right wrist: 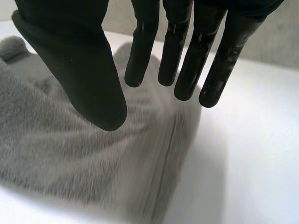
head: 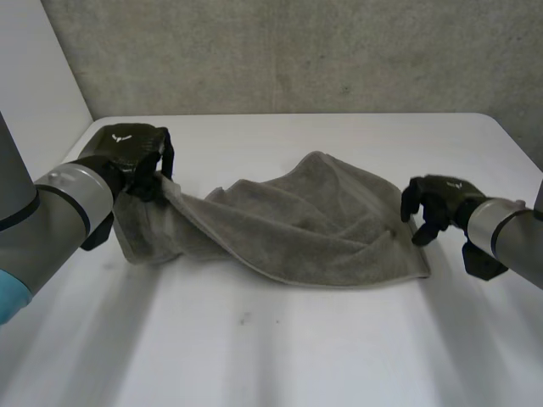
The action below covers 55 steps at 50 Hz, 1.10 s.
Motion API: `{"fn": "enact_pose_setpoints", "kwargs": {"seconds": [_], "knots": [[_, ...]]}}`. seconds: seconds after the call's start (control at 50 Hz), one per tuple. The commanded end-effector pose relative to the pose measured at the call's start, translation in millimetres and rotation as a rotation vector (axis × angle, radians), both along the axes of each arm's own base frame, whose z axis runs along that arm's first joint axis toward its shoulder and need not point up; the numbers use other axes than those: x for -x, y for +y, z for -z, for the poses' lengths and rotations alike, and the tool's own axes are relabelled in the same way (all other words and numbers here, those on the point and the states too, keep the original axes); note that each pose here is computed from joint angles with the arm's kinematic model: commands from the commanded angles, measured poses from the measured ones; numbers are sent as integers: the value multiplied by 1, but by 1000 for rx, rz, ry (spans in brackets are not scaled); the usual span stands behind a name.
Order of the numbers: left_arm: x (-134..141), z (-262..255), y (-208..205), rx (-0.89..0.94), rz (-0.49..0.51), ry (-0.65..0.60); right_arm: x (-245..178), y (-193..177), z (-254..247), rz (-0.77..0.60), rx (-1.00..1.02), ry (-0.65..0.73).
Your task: Fold the towel.
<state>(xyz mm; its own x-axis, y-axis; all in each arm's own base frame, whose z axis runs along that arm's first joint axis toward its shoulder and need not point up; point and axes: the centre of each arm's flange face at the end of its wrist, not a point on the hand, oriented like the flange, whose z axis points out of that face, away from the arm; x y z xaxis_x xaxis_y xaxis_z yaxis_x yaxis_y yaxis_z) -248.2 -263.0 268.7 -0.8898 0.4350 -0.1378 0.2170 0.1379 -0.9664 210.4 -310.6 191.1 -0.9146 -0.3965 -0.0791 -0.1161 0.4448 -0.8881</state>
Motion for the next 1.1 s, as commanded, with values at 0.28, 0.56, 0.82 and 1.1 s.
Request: {"fn": "enact_pose_setpoints", "kwargs": {"seconds": [0.28, 0.56, 0.82, 1.1], "knots": [[-2, 11, 3, -30, 2, -16, 17, 37, 27, -79, 101, 63], [-2, 18, 4, -32, 4, -18, 13, 26, 66, -140, 140, 162], [-3, 17, 2, -27, -1, -16, 14, 6, 63, -114, 229, 169], [-13, -59, 2, 191, -35, 67, 18, -2, -131, -22, 614, 154]]}}
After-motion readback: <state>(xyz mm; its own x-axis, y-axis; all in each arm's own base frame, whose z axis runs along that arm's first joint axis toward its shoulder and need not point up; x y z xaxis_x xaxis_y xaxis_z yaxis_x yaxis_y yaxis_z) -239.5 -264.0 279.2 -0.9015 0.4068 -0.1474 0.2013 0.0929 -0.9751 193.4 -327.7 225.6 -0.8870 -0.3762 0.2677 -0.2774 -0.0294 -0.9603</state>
